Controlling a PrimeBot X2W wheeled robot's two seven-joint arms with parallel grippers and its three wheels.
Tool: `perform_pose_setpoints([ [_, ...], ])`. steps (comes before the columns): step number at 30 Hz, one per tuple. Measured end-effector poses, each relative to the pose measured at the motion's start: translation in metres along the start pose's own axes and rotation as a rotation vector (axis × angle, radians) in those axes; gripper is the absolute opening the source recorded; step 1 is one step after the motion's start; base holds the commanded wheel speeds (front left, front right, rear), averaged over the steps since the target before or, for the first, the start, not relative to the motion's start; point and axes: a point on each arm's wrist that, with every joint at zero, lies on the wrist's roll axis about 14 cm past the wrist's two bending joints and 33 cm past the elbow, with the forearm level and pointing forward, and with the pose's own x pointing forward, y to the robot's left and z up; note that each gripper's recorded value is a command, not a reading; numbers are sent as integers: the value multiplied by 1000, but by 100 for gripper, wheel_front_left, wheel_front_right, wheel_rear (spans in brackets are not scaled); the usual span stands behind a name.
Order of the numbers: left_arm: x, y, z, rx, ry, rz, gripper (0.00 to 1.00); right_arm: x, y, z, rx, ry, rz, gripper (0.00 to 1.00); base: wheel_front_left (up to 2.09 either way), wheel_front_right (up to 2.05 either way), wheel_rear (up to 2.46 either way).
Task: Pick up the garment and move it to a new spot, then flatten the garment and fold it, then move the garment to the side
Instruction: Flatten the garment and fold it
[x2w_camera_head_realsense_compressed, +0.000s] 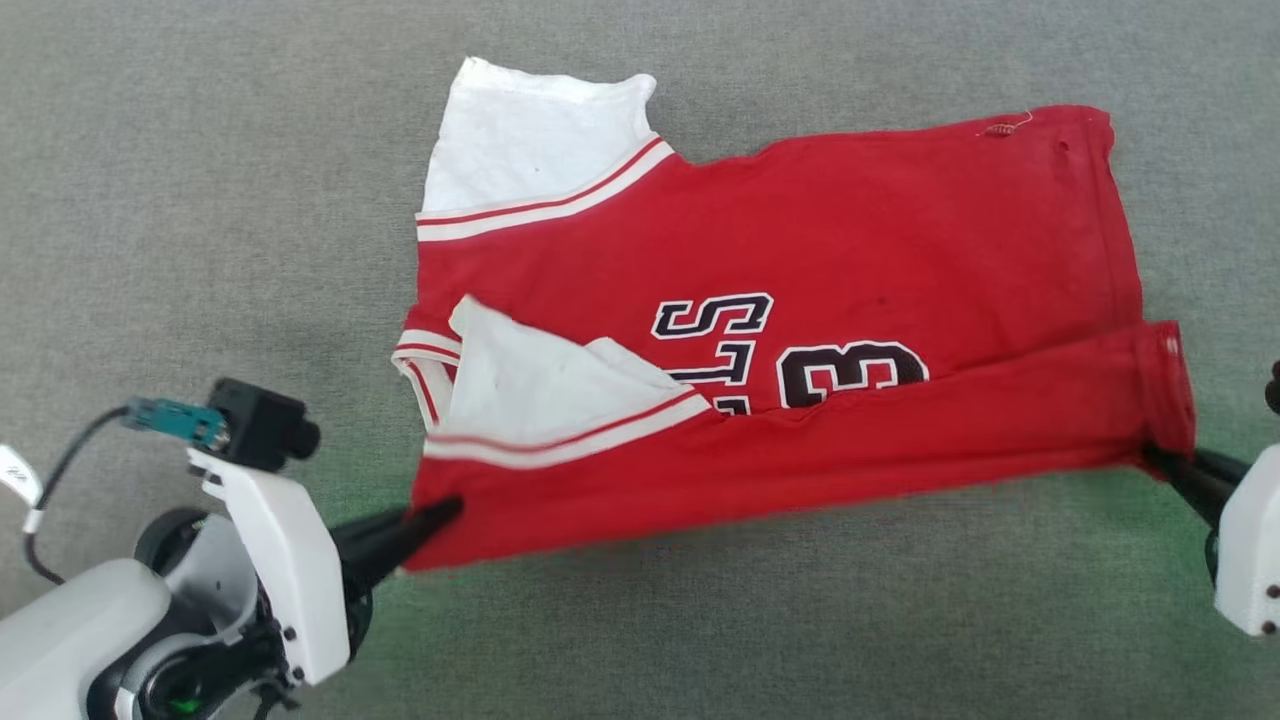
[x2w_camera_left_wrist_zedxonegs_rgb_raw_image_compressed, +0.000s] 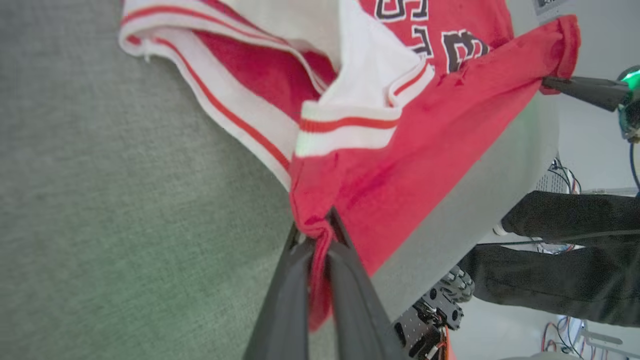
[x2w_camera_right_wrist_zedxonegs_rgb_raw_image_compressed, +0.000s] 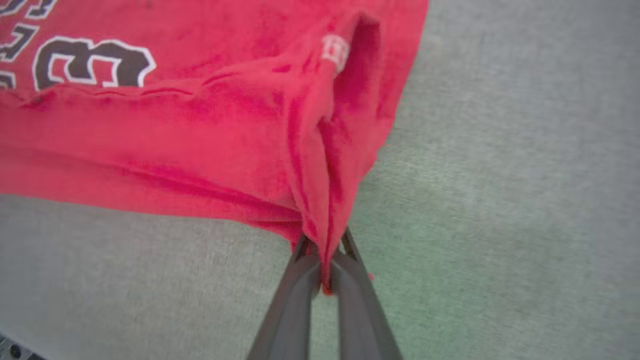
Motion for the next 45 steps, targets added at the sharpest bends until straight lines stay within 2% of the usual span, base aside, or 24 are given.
perform_pose_setpoints([
  [1, 0, 0, 6, 1, -27, -1, 100, 0, -1, 4, 1, -27, -10, 100, 0, 0, 0],
  [5, 0, 2, 19, -6, -122, 12, 100, -5, 0, 20, -14, -155, -35, 100, 0, 0, 0],
  [9, -5, 11, 38, -6, -224, 47, 100, -16, 6, 46, -16, -347, -47, 100, 0, 0, 0],
  [10, -5, 13, 46, 3, -261, 62, 100, -20, 7, 54, -15, -405, -55, 100, 0, 0, 0],
  [11, -6, 19, 63, 22, -328, 85, 100, -28, 10, 68, -20, -525, -72, 100, 0, 0, 0],
  [13, -4, 26, 77, 54, -383, 118, 100, -37, 12, 81, -52, -637, -107, 100, 0, 0, 0],
  [16, -1, 29, 93, 92, -433, 129, 100, -39, 20, 81, -31, -705, -107, 100, 0, 0, 0],
  [18, 5, 31, 114, 102, -501, 134, 100, -41, 26, 79, -25, -752, -112, 100, 0, 0, 0],
  [22, 16, 34, 163, 208, -600, 146, 100, -51, 27, 79, 33, -858, -144, 100, 0, 0, 0],
  [24, 27, 29, 184, 217, -616, 122, 100, -57, 20, 77, 42, -889, -178, 100, 0, 0, 0],
  [28, 52, 35, 215, 268, -543, 145, 100, -65, 8, 69, 78, -908, -238, 100, 0, 0, 0],
  [32, 82, 55, 223, 296, -340, 231, 100, -68, -6, 57, 96, -886, -293, 100, 0, 0, 0],
  [41, 123, 85, 195, 248, 98, 300, 100, -57, -19, 37, 122, -809, -336, 100, 0, 0, 0],
  [45, 128, 95, 202, 255, 131, 332, 100, -50, -20, 36, 117, -789, -332, 100, 0, 0, 0],
])
